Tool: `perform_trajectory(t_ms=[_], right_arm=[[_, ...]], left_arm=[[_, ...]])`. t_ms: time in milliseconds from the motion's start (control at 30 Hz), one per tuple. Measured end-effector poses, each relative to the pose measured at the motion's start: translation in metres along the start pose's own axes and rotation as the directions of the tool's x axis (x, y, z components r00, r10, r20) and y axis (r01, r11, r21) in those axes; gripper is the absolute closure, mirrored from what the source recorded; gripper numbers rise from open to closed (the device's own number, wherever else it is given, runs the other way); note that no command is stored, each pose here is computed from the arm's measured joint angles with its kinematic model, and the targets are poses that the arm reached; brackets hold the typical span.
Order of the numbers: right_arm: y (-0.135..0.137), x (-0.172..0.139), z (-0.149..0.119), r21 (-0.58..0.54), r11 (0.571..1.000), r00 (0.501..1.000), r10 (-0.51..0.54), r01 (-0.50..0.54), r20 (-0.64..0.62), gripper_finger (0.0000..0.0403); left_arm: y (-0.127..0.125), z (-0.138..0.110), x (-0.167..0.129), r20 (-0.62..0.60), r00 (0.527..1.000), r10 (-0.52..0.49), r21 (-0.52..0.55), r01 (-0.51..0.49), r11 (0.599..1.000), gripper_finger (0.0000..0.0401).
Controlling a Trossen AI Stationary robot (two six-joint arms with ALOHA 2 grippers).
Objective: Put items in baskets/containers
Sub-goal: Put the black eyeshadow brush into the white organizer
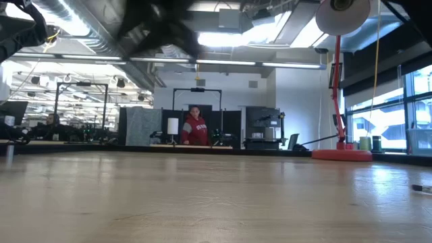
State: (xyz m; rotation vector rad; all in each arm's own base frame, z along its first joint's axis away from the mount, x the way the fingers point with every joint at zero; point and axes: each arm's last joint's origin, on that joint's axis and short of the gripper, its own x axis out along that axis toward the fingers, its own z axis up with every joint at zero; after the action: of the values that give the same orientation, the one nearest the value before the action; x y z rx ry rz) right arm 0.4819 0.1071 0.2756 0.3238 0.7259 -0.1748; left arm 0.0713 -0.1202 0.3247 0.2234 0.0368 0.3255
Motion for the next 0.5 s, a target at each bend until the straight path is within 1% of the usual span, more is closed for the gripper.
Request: perform_trajectory(t_ms=[33,67,100,167,233,267,367,400,500], right_arm=[[-0.001,-0.003,-0.01,0.03,0.999,0.995,-0.031,0.034,-0.099,0.0288],[-0.002,-0.006,-0.022,0.051,0.996,0.977,-0.067,0.079,-0.205,0.0287],[-0.003,-0.009,-0.035,0.065,0.988,0.946,-0.112,0.138,-0.303,0.0287],[-0.003,-0.013,-0.06,0.065,0.957,0.858,-0.221,0.282,-0.464,0.0286],[0.0,-0.025,-0.077,0.034,0.919,0.767,-0.306,0.392,-0.564,0.0286],[0.002,-0.031,-0.084,0.016,0.902,0.73,-0.339,0.431,-0.593,0.0286],[0.015,-0.043,-0.099,-0.02,0.88,0.682,-0.382,0.475,-0.623,0.0286],[0.018,-0.046,-0.103,-0.033,0.877,0.673,-0.391,0.478,-0.627,0.0286],[0.029,-0.047,-0.116,-0.043,0.891,0.679,-0.374,0.451,-0.631,0.0286]], left_arm=[[0.0,0.0,0.0,0.001,1.0,-0.002,0.0,0.002,1.0,0.0396],[0.0,0.0,-0.001,0.001,1.0,-0.005,-0.001,0.005,1.0,0.0396],[0.0,0.0,-0.001,0.001,1.0,-0.006,-0.006,0.006,1.0,0.0396],[0.0,0.0,-0.001,0.001,1.0,-0.006,-0.017,0.006,1.0,0.0397],[0.0,0.0,-0.001,0.001,1.0,-0.005,-0.026,0.005,1.0,0.0399],[0.0,0.0,-0.001,0.001,1.0,-0.006,-0.031,0.006,1.0,0.0399],[0.0,0.0,-0.001,0.001,1.0,-0.006,-0.051,0.006,0.999,0.0397],[0.0,0.0,-0.001,0.001,1.0,-0.006,-0.053,0.006,0.999,0.0396],[0.0,0.0,-0.001,0.001,1.0,-0.006,-0.053,0.006,0.999,0.0394]])
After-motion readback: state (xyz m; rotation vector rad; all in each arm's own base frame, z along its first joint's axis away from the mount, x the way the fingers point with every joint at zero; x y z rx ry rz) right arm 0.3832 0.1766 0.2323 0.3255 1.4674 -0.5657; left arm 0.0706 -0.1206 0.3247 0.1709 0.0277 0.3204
